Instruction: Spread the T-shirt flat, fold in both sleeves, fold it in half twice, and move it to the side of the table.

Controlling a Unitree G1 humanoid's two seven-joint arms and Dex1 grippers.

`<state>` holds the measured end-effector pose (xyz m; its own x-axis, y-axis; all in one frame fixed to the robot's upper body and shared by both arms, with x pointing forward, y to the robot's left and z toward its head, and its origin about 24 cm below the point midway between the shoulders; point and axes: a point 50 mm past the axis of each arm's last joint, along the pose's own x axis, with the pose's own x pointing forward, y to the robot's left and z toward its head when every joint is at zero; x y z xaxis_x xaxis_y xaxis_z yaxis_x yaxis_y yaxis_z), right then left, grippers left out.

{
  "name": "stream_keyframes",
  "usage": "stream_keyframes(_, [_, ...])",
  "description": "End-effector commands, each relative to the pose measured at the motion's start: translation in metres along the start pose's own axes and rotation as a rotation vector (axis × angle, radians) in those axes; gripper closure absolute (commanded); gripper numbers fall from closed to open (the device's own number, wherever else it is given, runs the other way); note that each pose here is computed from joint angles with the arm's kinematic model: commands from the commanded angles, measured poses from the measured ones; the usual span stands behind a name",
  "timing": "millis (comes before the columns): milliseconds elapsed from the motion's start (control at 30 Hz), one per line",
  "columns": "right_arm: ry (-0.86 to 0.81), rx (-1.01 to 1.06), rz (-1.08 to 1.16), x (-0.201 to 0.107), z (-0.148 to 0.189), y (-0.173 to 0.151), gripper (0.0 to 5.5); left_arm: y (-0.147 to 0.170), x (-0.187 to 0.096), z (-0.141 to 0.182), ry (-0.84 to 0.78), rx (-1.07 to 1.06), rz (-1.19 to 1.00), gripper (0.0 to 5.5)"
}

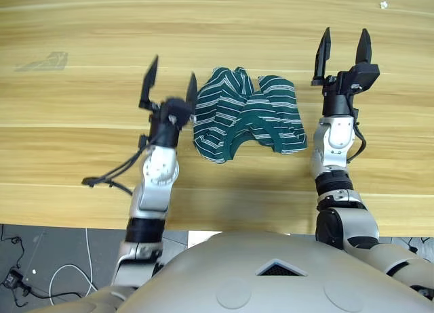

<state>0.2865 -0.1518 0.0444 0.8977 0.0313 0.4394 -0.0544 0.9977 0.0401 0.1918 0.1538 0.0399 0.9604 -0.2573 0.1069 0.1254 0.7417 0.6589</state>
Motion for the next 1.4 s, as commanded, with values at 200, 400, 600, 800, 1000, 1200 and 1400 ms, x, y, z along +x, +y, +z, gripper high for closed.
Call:
stream_keyframes(200, [-0.016, 0.011, 0.018, 0.000, 0.007, 0.012, 1.64, -0.026, -0.074, -0.002, 0.076, 0.009, -0.414, 1.76])
stream_keyframes(400, [-0.012, 0.017, 0.025, 0.001, 0.008, 0.015, 1.64, -0.043, -0.081, -0.011, 0.104, 0.038, -0.529, 1.76])
stream_keyframes(600, [-0.007, 0.020, 0.029, 0.003, 0.007, 0.018, 1.64, -0.056, -0.078, -0.013, 0.097, 0.125, -0.550, 1.76])
stream_keyframes(800, [-0.003, 0.024, 0.036, 0.005, 0.006, 0.020, 1.64, -0.064, -0.075, -0.012, 0.064, 0.194, -0.568, 1.76])
stream_keyframes(1000, [-0.005, 0.025, 0.038, 0.005, 0.006, 0.021, 1.61, -0.069, -0.080, -0.015, 0.076, 0.197, -0.608, 2.84])
stream_keyframes(1200, [-0.006, 0.023, 0.036, 0.005, 0.006, 0.021, 1.61, -0.080, -0.081, -0.022, 0.082, 0.196, -0.656, 3.45])
stream_keyframes(1400, [-0.006, 0.025, 0.040, 0.006, 0.006, 0.022, 1.61, -0.088, -0.077, -0.025, 0.077, 0.199, -0.671, 3.99])
